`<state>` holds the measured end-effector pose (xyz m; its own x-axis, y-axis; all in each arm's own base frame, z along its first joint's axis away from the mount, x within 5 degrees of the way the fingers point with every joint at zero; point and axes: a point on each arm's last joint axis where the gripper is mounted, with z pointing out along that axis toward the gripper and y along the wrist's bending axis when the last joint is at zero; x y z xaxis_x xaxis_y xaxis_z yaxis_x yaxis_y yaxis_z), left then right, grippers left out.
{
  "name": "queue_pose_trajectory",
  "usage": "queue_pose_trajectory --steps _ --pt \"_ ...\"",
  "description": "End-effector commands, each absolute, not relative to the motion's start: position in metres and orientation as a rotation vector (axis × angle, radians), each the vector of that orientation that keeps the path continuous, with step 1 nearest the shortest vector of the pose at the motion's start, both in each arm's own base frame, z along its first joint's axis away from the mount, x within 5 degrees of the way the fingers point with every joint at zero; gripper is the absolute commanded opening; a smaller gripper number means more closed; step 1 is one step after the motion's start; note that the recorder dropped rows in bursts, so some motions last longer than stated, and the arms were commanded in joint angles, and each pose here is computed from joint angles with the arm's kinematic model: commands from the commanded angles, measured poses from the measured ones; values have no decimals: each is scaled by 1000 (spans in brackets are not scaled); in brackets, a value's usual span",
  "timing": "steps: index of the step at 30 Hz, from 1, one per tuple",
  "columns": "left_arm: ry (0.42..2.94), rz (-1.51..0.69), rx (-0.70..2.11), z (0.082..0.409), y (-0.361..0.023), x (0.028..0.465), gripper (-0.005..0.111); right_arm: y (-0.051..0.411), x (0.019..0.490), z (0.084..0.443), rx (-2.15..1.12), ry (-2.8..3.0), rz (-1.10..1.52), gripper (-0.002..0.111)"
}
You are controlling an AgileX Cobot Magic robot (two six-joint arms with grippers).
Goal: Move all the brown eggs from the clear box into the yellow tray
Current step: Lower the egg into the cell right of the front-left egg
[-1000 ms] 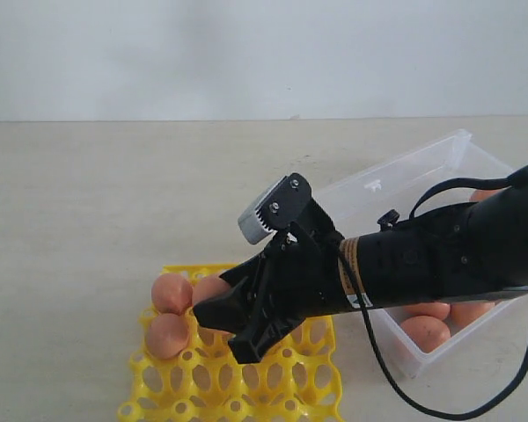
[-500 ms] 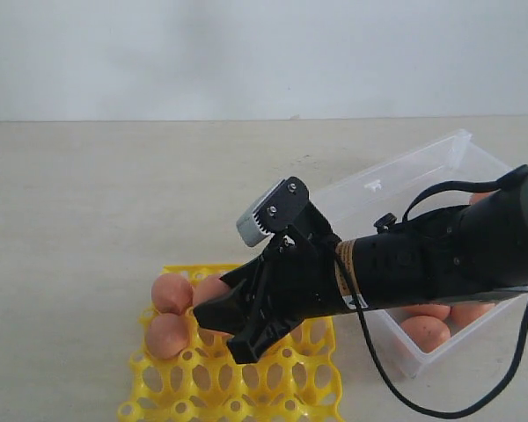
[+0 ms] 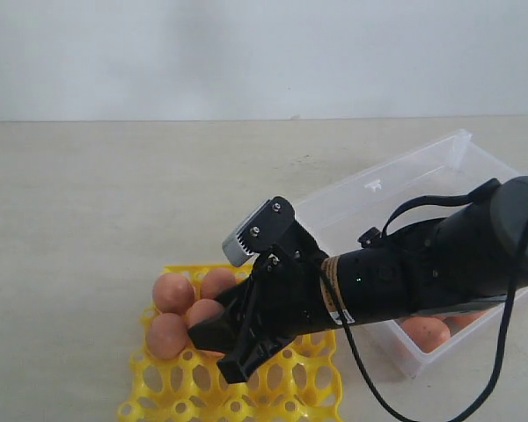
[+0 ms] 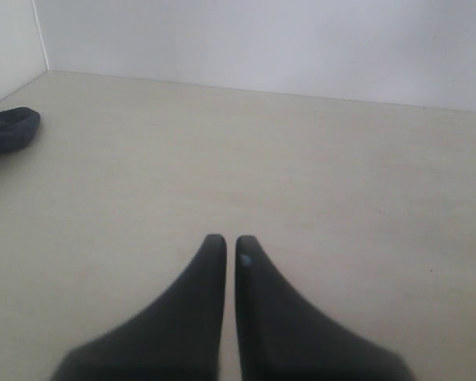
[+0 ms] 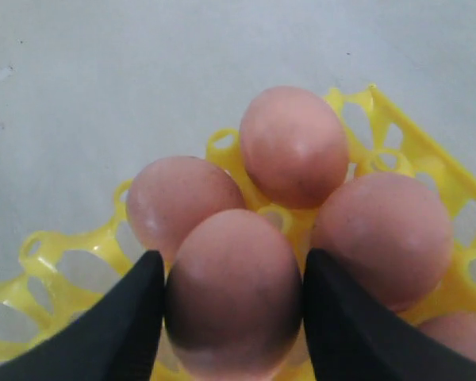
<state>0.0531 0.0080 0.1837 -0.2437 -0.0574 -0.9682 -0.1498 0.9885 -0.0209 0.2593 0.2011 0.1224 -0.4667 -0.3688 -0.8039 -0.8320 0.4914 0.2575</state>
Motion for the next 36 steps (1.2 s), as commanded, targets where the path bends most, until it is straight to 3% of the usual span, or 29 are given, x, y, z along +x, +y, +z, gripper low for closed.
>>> queue_pose_trajectory --steps 1,5,10,14,36 --pt "1816 84 -139 183 7 53 4 202 260 121 -980 2052 856 0" --pt "1816 84 -139 183 7 53 4 202 260 121 -988 2046 852 3" --pt "1816 84 -139 183 7 53 4 202 260 121 -988 2046 852 32" --pt "1816 84 -139 183 7 53 4 202 260 121 -988 2045 854 44" --pt "1816 84 -139 183 7 53 4 205 258 125 -1002 1997 915 45"
